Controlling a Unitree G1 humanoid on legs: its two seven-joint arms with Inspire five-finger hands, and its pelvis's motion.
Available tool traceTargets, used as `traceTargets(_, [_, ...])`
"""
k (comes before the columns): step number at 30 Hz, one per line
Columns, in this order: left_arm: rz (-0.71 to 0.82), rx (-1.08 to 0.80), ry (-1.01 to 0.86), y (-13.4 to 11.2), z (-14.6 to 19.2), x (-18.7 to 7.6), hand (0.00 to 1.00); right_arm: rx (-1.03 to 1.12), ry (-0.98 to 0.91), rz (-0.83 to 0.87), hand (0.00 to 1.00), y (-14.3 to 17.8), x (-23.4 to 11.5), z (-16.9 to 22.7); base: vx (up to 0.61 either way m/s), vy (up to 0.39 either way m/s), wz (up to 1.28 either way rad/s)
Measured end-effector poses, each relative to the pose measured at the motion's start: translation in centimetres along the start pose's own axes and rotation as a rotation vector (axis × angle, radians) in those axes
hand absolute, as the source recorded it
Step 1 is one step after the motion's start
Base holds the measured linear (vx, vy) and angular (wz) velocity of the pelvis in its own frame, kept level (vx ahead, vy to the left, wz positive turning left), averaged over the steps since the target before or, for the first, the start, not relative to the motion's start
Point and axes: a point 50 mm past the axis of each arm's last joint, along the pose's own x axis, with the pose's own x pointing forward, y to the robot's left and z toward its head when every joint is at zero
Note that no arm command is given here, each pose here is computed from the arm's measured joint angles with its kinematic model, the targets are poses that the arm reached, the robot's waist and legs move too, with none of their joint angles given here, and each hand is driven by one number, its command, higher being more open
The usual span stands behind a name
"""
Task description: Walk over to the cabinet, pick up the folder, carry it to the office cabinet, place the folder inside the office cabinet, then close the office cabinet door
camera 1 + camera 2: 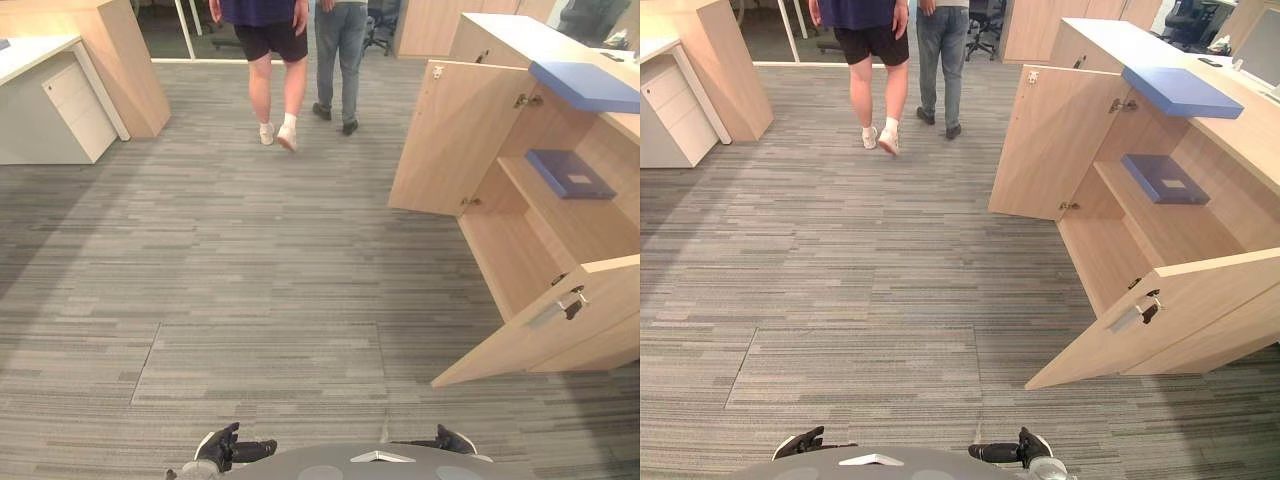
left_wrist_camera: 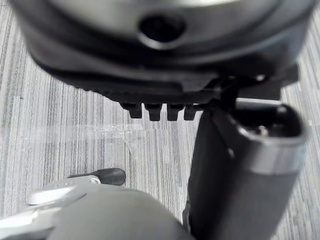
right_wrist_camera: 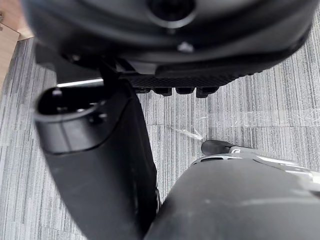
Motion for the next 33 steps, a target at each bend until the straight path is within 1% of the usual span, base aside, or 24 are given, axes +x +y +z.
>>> traceTargets(13, [-0.01, 0.023, -0.005, -0.09, 0.0, 0.01, 1.0, -0.002, 0.001, 0.001, 1.0, 0.03, 0.05, 0.15, -0.03, -0.018, -0.01])
traceTargets(19, [0.003, 0.053, -0.02, -0.12, 0.12, 0.0, 1.0, -0.001, 0.001, 0.0, 1.0, 0.02, 0.04, 0.12, -0.01, -0.01, 0.0])
traceTargets(33, [0.025, 0.061, -0.036, 0.11, 0.45, 0.02, 1.0, 0.004, -0.004, 0.003, 1.0, 0.25, 0.08, 0.25, -0.02, -0.012, 0.01])
